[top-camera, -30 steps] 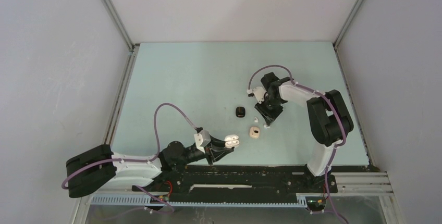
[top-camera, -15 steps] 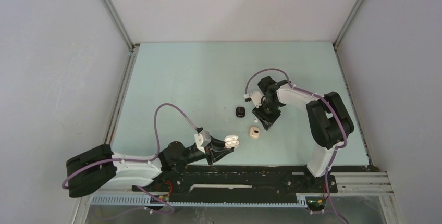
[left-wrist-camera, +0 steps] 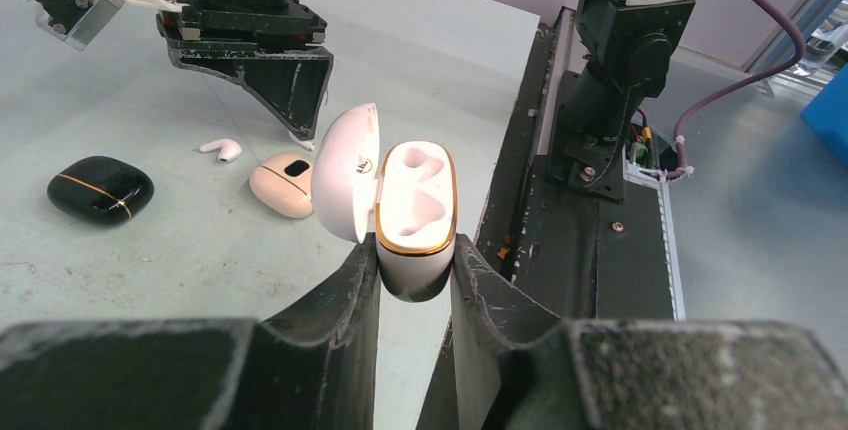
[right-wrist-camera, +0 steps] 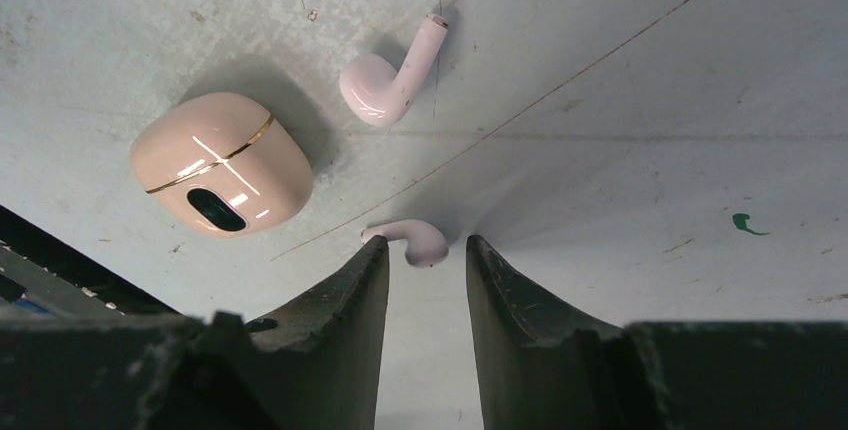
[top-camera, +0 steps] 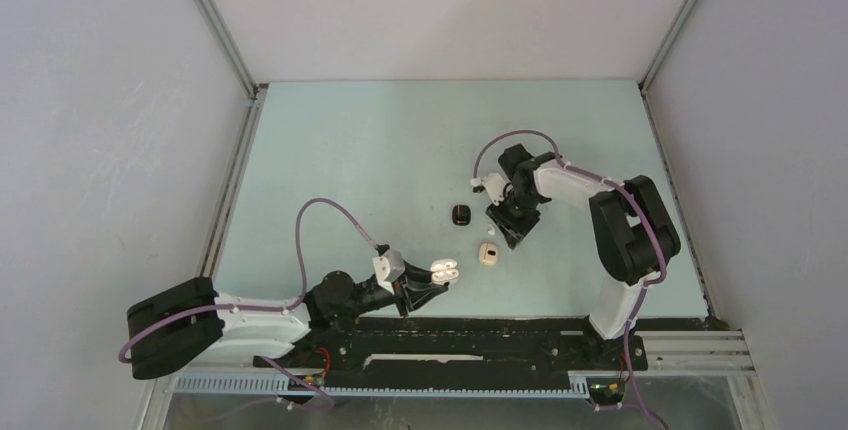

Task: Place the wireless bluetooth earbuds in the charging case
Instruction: Pick up the earbud from the center of the board.

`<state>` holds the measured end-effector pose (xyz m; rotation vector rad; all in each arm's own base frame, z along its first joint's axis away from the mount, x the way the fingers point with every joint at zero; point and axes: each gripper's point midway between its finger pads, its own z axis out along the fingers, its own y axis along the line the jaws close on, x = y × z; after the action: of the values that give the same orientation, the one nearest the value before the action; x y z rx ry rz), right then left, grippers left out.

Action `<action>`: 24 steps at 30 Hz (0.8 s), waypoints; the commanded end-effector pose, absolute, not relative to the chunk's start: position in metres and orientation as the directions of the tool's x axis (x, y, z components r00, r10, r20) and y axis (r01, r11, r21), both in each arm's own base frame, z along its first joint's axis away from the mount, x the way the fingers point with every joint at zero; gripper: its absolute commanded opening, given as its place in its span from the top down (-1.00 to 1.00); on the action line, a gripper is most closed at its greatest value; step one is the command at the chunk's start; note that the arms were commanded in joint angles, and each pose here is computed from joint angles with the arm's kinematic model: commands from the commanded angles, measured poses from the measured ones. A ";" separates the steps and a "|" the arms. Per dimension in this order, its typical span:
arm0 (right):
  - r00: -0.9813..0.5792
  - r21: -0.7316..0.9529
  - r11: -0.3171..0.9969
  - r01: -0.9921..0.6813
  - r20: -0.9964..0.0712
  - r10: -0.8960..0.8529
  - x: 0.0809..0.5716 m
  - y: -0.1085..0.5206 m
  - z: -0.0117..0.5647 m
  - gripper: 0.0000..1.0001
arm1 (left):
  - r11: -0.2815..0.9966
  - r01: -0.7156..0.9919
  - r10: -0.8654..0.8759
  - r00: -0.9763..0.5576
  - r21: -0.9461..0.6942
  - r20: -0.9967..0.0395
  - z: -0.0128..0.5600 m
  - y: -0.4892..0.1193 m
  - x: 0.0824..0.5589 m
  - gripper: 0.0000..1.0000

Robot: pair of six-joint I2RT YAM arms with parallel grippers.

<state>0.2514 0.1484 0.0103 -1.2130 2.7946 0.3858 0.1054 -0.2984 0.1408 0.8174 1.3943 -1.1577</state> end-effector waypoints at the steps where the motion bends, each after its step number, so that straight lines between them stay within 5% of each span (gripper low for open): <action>1: -0.690 0.209 0.658 -0.723 -0.176 -0.702 0.254 0.146 0.008 0.28 | 0.292 0.939 -0.160 -0.140 -0.182 -0.977 0.151 -0.299 0.108 1.00; 14: -0.677 0.216 0.643 -0.735 -0.186 -0.712 0.256 0.149 0.003 0.37 | 0.291 0.939 -0.159 -0.142 -0.184 -0.977 0.151 -0.300 0.108 1.00; 24: -0.672 0.217 0.637 -0.740 -0.214 -0.709 0.255 0.151 0.016 0.79 | 0.296 0.937 -0.158 -0.142 -0.184 -0.977 0.150 -0.298 0.108 1.00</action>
<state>0.2518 0.1473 0.0097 -1.2074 2.7882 0.4327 0.1057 -0.2985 0.1389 0.8192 1.4014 -1.1549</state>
